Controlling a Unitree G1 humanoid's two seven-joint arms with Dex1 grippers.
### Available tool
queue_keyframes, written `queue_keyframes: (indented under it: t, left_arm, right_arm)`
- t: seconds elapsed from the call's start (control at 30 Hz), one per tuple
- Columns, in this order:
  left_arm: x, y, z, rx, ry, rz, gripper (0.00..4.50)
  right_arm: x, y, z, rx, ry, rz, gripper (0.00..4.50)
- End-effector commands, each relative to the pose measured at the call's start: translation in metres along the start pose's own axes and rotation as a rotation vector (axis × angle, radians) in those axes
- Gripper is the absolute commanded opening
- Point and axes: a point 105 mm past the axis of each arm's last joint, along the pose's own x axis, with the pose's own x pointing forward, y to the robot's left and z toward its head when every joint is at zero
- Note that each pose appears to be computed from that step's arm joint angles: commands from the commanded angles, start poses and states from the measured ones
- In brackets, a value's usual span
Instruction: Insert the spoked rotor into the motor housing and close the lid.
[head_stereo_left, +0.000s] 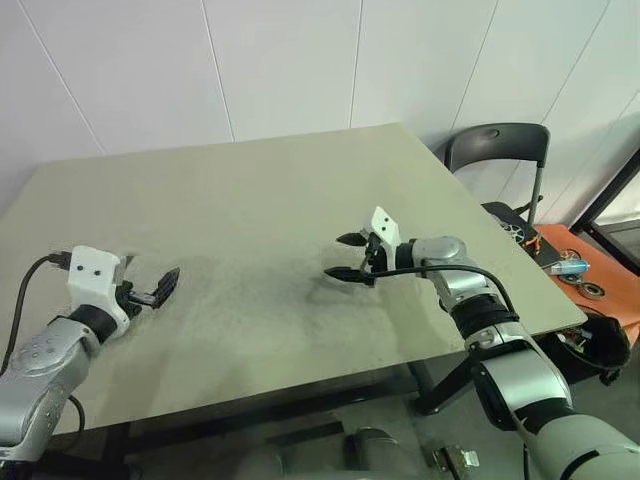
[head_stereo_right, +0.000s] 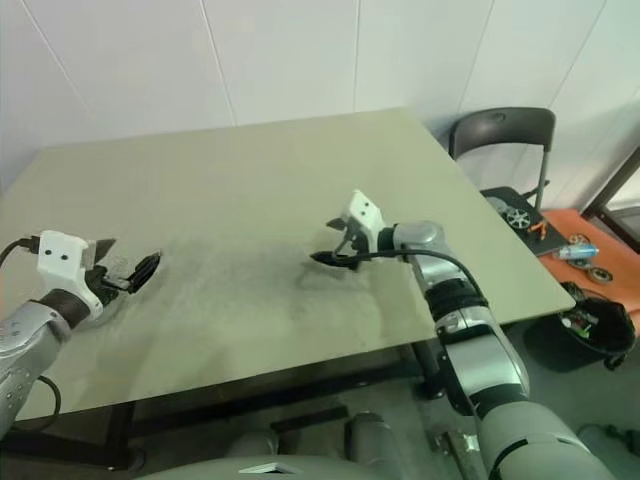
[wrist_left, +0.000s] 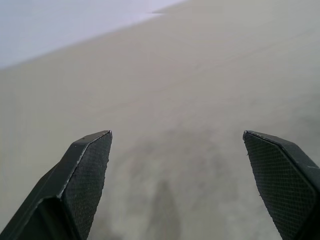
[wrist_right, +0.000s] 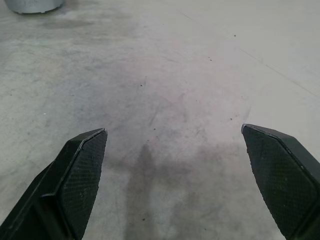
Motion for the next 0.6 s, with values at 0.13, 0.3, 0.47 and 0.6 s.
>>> queue_keyframes:
  t: [0.13, 0.3, 0.47, 0.6]
  left_arm:
    - [-0.009, 0.003, 0.020, -0.022, -0.159, -0.114, 4.46]
    - [-0.010, 0.002, 0.011, -0.002, -0.165, -0.101, 4.46]
    - [-0.011, -0.004, 0.005, -0.023, -0.163, -0.109, 4.46]
    - [-0.010, -0.008, -0.004, 0.011, -0.116, -0.125, 4.46]
  right_arm:
    - [0.010, 0.004, 0.022, -0.057, -0.077, 0.029, 4.50]
    - [0.014, 0.010, 0.023, -0.069, -0.084, 0.055, 4.50]
    - [0.015, 0.013, 0.022, -0.063, -0.086, 0.080, 4.50]
    - [0.013, 0.012, 0.021, -0.055, -0.082, 0.075, 4.50]
